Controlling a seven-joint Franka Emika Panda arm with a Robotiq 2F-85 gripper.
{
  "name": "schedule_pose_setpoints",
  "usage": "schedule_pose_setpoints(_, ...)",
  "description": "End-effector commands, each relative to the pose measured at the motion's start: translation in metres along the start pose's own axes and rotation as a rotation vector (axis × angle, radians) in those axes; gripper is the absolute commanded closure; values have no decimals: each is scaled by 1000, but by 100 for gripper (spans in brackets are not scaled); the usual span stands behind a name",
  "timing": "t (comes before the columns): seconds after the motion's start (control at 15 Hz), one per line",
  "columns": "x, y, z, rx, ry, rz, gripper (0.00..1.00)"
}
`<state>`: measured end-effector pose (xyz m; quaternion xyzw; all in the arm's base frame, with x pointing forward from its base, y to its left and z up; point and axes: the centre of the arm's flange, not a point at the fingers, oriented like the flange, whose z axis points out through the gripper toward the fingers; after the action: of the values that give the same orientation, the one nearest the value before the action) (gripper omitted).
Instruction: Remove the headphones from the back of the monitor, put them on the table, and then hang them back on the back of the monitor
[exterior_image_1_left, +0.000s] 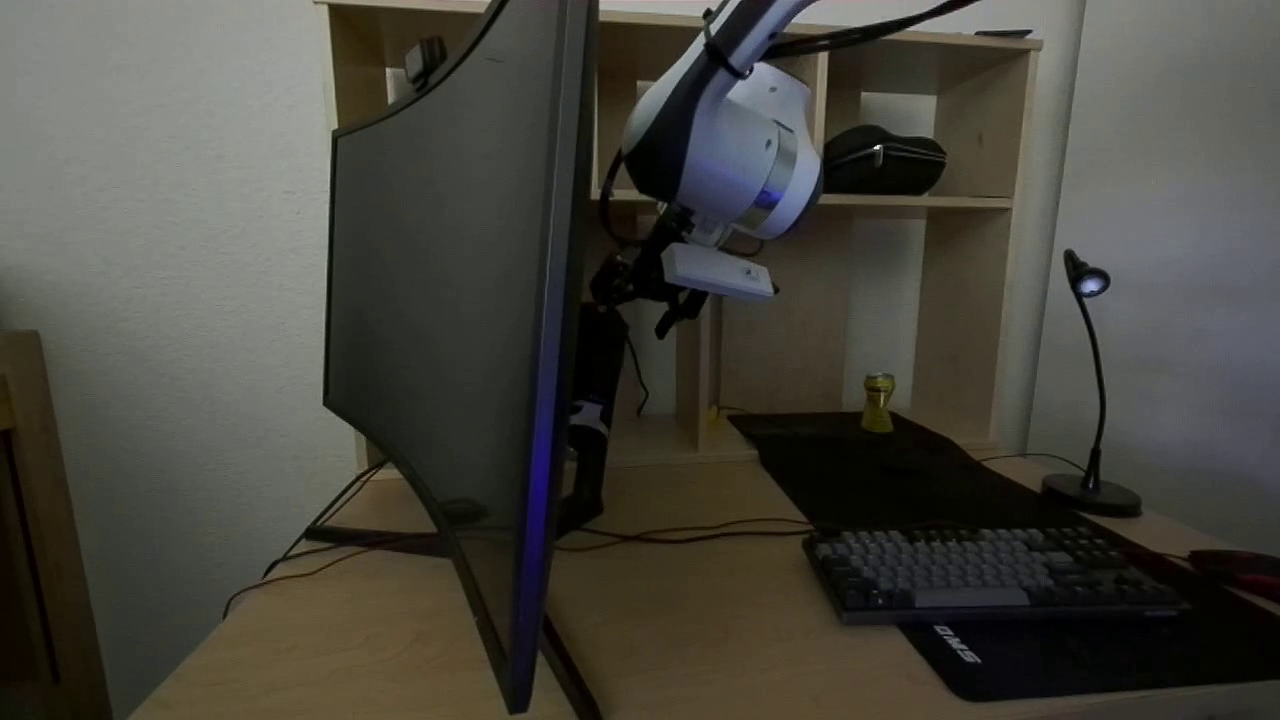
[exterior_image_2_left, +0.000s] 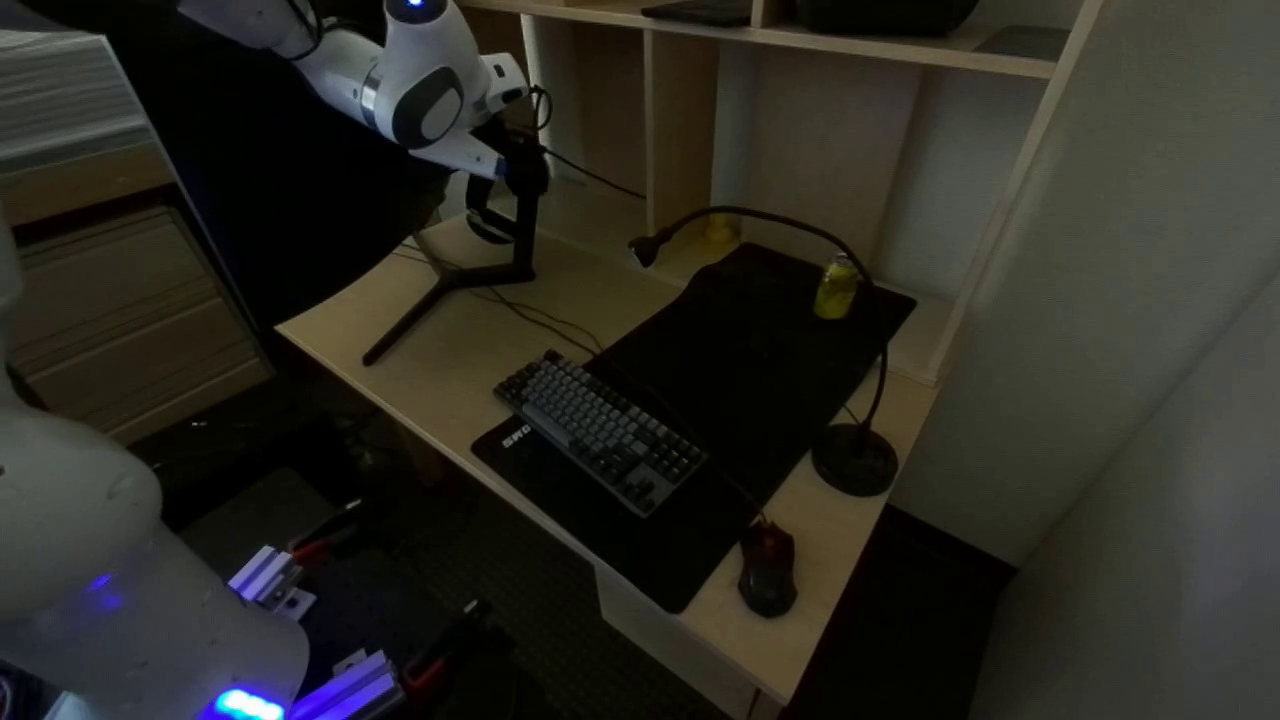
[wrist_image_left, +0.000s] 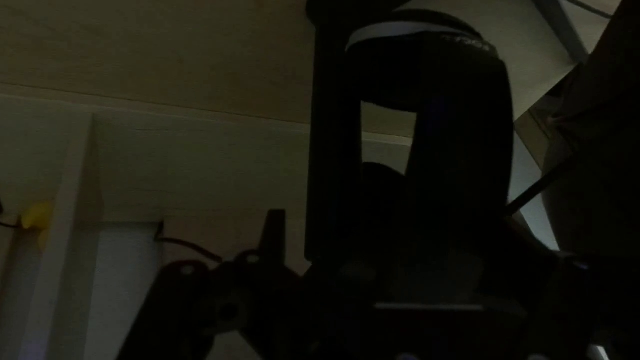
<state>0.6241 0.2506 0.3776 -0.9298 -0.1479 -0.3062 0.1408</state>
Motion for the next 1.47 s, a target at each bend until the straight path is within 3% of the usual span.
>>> schedule_pose_setpoints(0.0, 17, -2, 30, 50, -8, -20, 0)
schedule_pose_setpoints(0.27, 23, -5, 24, 69, -2, 16, 0)
schedule_pose_setpoints(0.6, 8, -3, 35, 62, -35, 169, 0)
schedule_pose_setpoints(0.67, 5, -5, 39, 68, -31, 194, 25)
schedule_pose_setpoints(0.8, 1, -13, 42, 80, -29, 222, 34)
schedule_pose_setpoints(1.2, 7, -14, 31, 78, -4, 242, 76)
schedule_pose_setpoints(1.4, 15, -15, 14, 74, -25, 247, 80)
